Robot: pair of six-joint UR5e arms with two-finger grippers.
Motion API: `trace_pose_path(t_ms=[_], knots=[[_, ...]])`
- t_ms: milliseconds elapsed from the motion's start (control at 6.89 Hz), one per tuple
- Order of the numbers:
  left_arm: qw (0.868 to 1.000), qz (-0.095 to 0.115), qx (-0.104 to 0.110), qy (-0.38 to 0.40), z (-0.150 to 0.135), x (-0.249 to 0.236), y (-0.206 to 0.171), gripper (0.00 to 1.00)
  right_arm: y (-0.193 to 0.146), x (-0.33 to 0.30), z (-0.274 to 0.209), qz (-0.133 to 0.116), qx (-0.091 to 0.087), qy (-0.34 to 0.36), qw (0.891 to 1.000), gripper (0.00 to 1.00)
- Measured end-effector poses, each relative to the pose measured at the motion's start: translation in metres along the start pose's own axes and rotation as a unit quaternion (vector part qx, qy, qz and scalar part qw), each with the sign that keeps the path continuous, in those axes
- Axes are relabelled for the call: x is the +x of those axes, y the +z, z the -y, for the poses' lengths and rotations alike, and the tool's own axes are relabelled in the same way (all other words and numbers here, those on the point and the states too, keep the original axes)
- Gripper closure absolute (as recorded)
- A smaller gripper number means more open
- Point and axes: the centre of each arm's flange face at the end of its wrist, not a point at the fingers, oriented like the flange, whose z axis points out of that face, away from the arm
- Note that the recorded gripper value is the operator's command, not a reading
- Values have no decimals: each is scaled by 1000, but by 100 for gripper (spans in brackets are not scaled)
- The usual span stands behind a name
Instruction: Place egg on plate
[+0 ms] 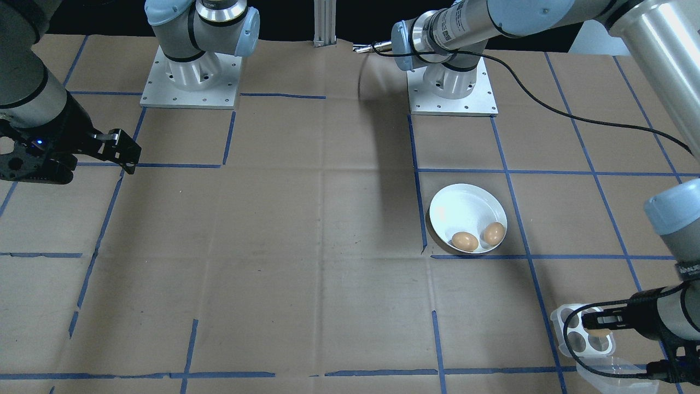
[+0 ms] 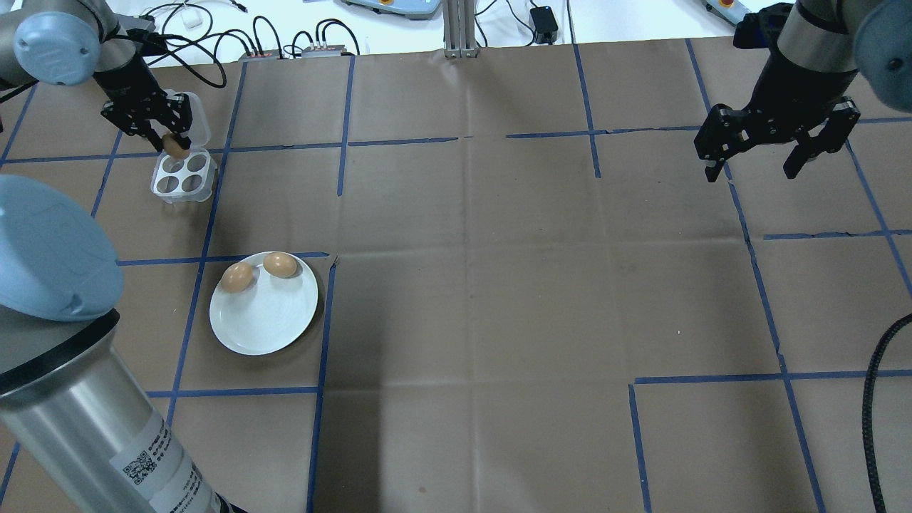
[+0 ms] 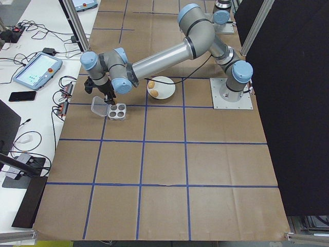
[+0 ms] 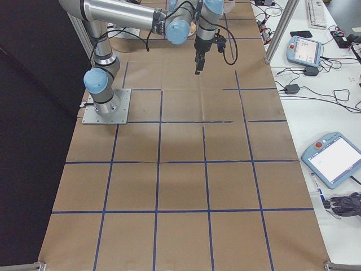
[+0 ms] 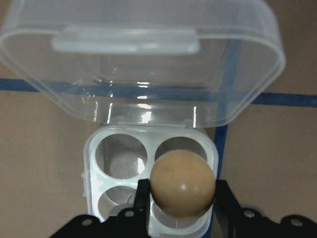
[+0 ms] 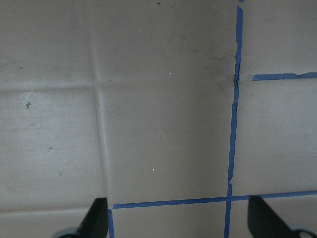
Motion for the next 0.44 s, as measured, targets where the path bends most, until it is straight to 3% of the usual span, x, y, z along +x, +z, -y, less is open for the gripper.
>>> trace_pose_path(t_ms=[435], knots=[[999,-13,-40,-33,-78,33,-39,100,0,0,0,0,0,0,1000,0]])
